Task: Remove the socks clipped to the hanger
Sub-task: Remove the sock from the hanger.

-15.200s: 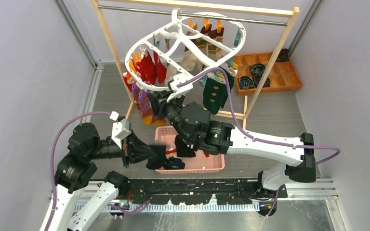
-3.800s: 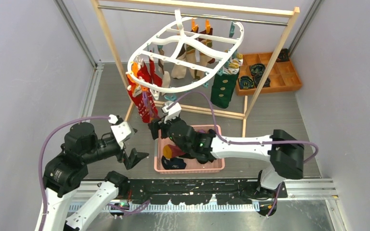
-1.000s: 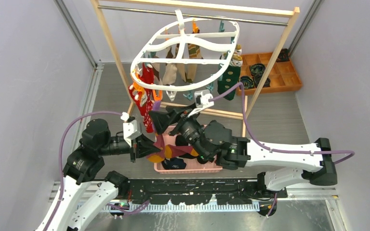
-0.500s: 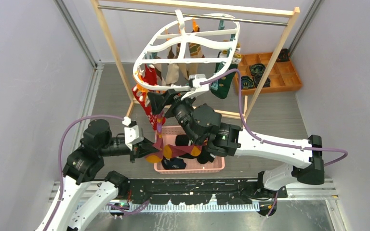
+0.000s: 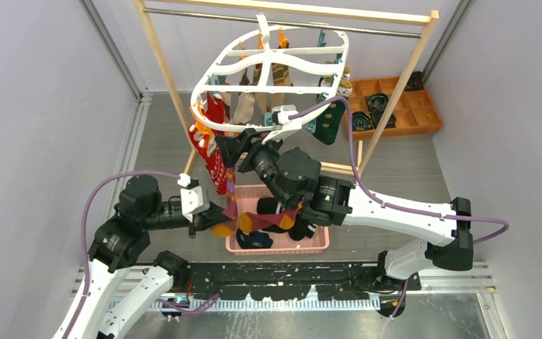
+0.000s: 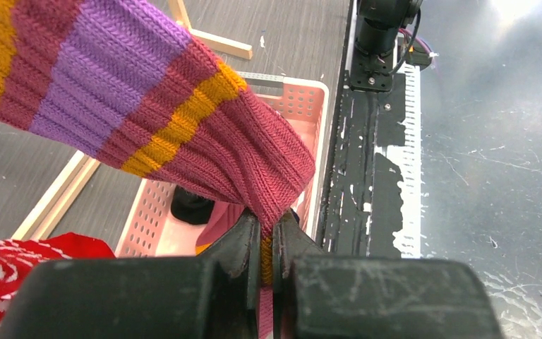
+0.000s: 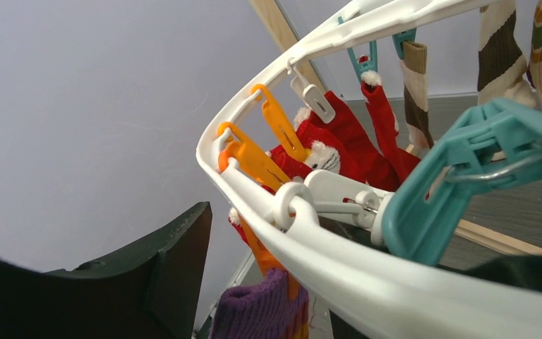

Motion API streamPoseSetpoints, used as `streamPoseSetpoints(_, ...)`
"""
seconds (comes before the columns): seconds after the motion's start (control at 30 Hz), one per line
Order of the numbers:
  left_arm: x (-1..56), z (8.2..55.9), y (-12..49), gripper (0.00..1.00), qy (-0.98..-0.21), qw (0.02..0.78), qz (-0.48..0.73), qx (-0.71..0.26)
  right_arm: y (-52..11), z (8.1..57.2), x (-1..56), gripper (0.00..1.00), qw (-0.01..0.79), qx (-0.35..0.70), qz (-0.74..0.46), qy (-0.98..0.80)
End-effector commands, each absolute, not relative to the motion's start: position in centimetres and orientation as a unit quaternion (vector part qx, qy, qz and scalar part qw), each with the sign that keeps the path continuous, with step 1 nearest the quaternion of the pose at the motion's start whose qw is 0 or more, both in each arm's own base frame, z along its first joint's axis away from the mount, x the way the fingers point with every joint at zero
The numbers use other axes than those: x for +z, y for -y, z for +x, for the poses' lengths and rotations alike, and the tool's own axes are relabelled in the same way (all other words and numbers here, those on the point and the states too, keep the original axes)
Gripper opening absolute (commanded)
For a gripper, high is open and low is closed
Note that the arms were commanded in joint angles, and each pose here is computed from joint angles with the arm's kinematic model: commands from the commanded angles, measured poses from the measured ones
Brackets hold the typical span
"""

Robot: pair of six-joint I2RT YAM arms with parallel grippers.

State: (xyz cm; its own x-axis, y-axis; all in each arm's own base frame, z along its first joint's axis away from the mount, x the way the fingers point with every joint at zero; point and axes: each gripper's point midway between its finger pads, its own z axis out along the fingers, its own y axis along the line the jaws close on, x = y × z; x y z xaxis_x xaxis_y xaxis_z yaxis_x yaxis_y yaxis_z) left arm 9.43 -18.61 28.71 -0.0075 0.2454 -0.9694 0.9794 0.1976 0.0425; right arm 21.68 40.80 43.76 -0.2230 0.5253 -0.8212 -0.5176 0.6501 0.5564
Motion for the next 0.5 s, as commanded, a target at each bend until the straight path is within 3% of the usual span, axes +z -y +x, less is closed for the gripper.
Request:
streamPoseSetpoints(0.0, 30.0, 9.8, 18.6, 0.00, -0.587, 0.506, 0.519, -0.362, -40.5, 21.5, 45.9, 0.62, 0.619, 0.437, 0.015, -0.652)
streamPoseSetpoints(0.47, 29.1, 9.5, 17.8, 0.00, -0.583, 0.503, 0.545, -0.330, -41.2, 23.4, 46.9, 0.34, 0.624, 0.431, 0.027, -0.652)
